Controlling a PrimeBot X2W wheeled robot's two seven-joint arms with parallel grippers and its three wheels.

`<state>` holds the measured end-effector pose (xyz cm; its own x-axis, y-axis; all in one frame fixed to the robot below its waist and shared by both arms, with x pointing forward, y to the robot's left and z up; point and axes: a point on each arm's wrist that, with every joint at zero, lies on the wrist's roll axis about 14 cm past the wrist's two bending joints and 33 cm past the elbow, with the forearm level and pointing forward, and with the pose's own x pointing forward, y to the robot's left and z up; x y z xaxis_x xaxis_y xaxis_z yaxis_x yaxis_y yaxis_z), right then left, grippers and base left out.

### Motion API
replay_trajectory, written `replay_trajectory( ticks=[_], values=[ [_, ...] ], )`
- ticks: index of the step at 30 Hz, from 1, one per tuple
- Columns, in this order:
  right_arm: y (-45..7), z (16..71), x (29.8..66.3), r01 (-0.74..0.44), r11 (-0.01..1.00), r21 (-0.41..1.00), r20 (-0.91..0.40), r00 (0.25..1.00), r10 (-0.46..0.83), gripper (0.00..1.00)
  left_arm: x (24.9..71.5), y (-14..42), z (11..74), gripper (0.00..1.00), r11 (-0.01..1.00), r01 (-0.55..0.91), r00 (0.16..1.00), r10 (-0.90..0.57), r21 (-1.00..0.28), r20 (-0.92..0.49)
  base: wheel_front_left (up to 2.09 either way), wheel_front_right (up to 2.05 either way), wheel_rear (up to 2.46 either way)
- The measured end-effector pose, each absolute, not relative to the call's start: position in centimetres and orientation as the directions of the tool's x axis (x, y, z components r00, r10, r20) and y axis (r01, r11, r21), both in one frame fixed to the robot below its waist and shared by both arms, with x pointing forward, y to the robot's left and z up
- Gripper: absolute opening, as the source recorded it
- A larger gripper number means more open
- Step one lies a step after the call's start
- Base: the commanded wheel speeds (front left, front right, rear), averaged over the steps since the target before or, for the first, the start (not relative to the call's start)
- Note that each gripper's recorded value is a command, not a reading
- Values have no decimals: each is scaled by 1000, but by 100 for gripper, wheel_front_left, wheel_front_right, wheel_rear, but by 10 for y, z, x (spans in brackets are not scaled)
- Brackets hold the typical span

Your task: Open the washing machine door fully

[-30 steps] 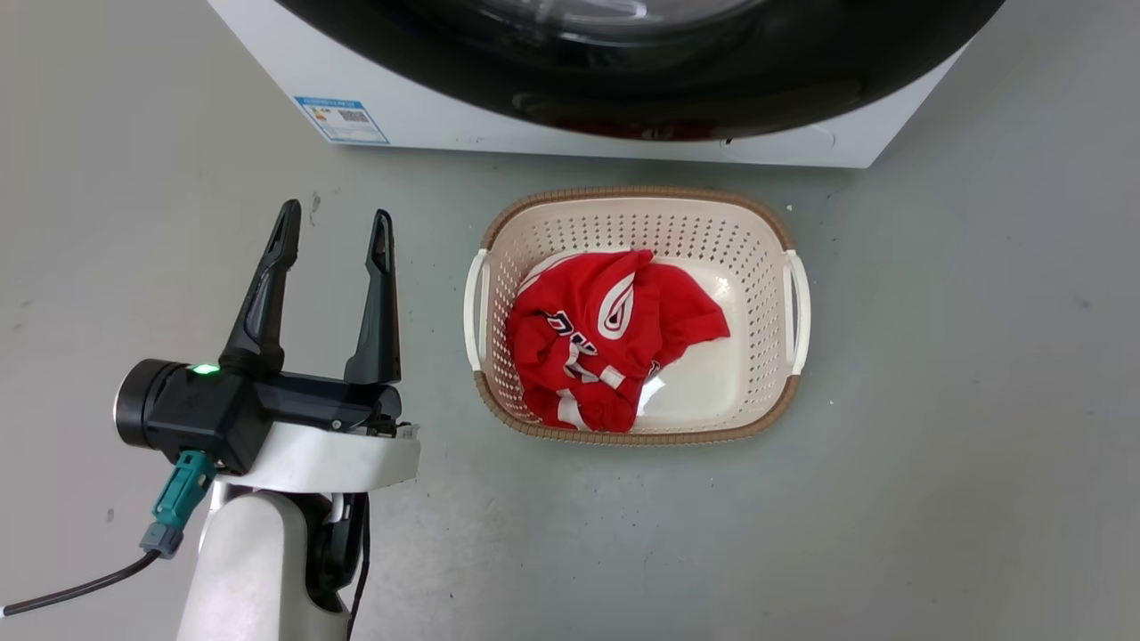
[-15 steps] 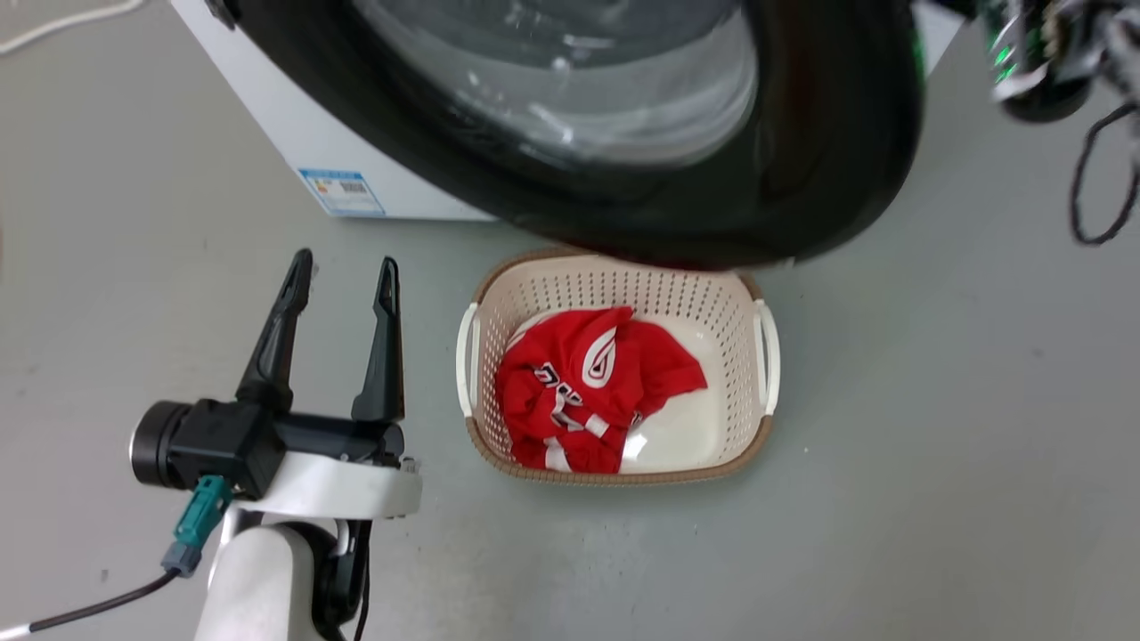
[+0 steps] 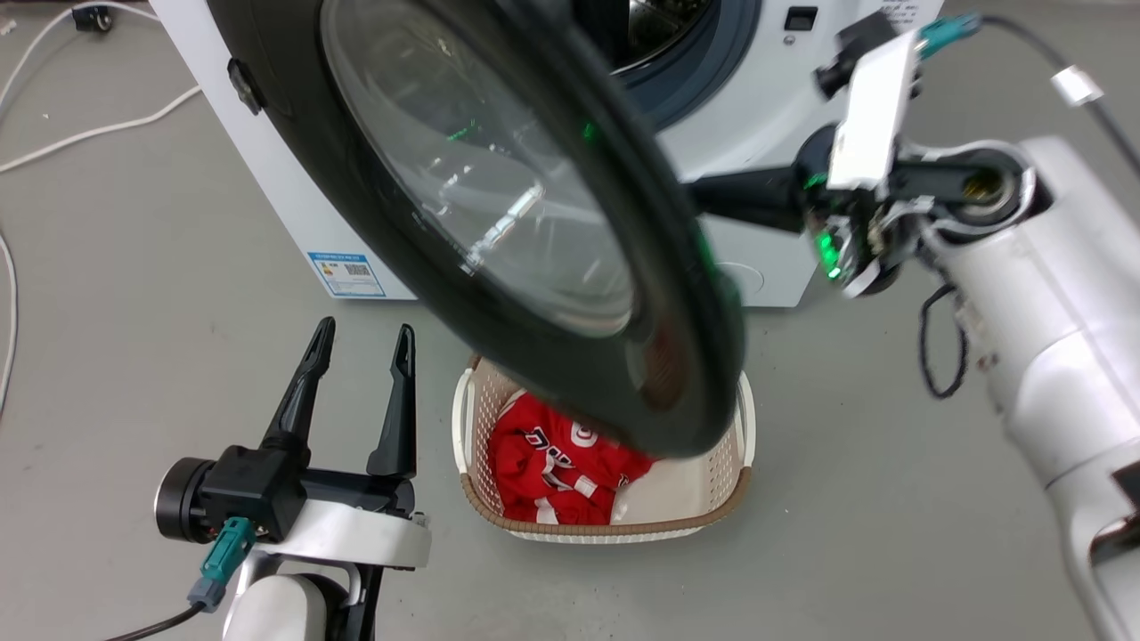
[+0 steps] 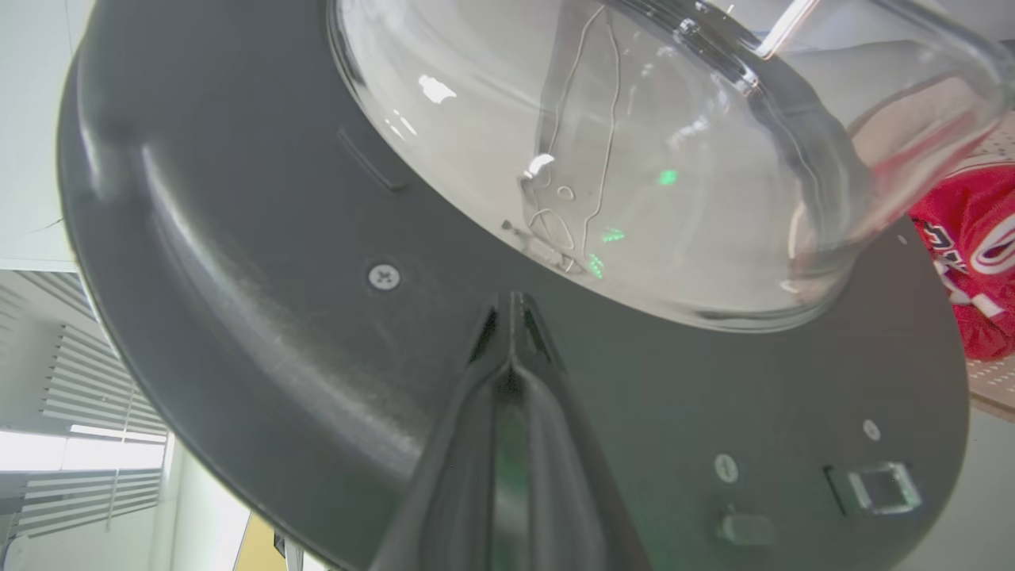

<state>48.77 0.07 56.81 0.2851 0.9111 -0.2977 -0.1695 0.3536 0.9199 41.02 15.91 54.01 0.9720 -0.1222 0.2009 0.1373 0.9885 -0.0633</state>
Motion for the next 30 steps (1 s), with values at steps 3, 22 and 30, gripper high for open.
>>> replay_trajectory(
  ticks=[3, 22, 30],
  values=[
    [14, 569, 471, -186, 314, 931, -267, 241, 933, 0, 408, 157, 543, 100, 988, 144, 970, -128, -63, 207, 0, 0, 0],
    [60, 563, 430, -222, 202, 954, -157, 204, 966, 0, 403, 156, 540, 100, 986, 146, 972, -128, -78, 198, 0, 0, 0],
    [8, 567, 468, -184, 181, 966, -54, 542, 838, 0, 406, 154, 540, 100, 986, 146, 971, -127, -84, 200, 0, 0, 0]
  ],
)
